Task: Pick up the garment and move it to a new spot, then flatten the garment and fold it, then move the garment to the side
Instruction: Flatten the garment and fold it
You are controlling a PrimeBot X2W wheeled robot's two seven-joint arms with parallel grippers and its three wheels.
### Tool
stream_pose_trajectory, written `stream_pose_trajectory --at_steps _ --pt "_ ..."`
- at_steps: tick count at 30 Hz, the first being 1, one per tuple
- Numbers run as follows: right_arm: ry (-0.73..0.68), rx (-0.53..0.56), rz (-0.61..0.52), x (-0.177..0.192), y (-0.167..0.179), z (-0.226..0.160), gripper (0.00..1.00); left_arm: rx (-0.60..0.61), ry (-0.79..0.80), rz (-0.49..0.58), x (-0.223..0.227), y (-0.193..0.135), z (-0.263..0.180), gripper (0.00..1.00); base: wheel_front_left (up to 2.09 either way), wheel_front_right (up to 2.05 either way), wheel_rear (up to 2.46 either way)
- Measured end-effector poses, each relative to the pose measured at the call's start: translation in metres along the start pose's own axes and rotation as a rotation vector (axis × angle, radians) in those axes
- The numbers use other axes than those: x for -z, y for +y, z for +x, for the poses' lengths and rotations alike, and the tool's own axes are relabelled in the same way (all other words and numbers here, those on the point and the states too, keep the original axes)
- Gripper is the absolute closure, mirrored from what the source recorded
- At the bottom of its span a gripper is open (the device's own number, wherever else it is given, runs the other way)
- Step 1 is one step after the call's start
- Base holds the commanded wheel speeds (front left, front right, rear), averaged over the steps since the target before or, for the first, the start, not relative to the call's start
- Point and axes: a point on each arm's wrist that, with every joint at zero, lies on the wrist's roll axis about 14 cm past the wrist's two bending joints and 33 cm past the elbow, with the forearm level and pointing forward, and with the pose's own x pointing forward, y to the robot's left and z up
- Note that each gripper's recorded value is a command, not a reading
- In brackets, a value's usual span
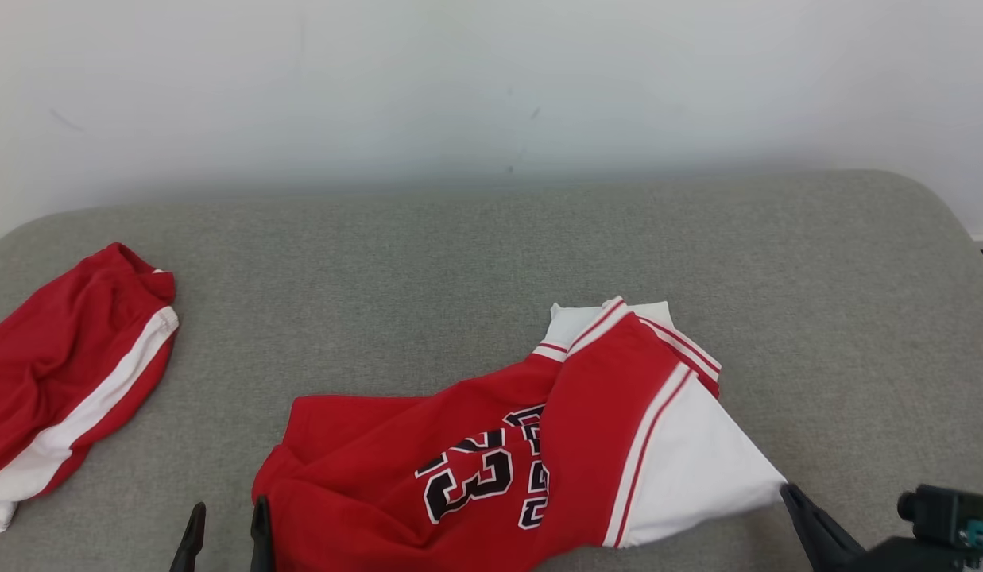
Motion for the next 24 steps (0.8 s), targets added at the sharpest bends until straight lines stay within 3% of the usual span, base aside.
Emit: stream_pose_trajectory --at_steps 7,11,13,24 --pt "0.106 0.070 0.062 0.024 -0.012 -0.034 1.00 0.011 0.015 -0.011 0.006 -0.005 0.006 0.00 0.00 0.00 0.00" --pt "0.150 0.127 0.039 0.032 -0.025 -0.042 1.00 0.018 0.022 -0.019 0.009 -0.009 0.008 0.00 0.00 0.00 0.00" --pt "0.121 0.144 0.026 0.026 -0.029 -0.041 0.00 0.021 0.024 -0.021 0.010 -0.010 0.009 0.00 0.00 0.00 0.00" --pt "-0.098 0.128 -0.097 -0.028 -0.018 -0.026 0.00 -0.006 0.008 -0.015 0.003 -0.001 0.003 0.00 0.00 0.00 0.00"
